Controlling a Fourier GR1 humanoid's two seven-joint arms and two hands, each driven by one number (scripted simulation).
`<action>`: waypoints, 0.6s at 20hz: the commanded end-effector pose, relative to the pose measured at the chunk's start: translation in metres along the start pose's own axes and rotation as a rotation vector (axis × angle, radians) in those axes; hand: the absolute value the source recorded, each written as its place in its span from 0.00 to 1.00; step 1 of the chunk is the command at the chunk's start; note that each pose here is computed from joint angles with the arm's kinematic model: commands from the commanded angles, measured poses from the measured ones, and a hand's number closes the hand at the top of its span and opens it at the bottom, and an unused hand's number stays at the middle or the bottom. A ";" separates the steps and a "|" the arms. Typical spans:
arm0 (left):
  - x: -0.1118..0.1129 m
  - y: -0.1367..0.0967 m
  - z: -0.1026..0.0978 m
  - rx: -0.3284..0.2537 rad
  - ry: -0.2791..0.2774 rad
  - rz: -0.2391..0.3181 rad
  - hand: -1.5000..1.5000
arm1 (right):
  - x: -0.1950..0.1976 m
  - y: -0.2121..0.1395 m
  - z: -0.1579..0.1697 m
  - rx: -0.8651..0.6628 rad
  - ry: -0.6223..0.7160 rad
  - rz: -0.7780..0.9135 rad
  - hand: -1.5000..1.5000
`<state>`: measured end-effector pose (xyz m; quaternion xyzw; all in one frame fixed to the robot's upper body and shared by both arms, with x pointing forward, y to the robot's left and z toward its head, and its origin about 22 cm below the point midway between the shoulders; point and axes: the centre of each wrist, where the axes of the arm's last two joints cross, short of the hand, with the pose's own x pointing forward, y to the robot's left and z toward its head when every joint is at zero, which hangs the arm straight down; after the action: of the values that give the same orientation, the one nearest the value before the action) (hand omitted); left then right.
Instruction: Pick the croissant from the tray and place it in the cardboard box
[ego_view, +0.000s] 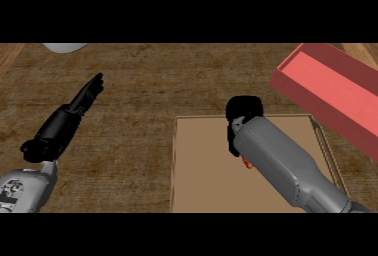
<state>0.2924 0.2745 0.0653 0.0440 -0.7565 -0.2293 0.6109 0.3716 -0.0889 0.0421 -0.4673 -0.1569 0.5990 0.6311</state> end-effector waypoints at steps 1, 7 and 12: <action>0.008 -0.004 0.008 -0.008 -0.019 -0.004 0.50 | -0.001 0.023 -0.008 -0.042 0.103 0.100 1.00; 0.006 -0.001 0.002 -0.006 -0.019 -0.003 0.50 | -0.012 -0.015 0.035 -0.248 -0.632 -0.138 1.00; -0.006 0.007 0.008 0.001 0.000 -0.009 0.50 | -0.035 -0.012 0.029 -0.444 -0.892 -0.246 1.00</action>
<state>0.2897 0.2742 0.0651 0.0433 -0.7586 -0.2305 0.6079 0.3537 -0.0949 0.0758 -0.3082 -0.4879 0.6340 0.5148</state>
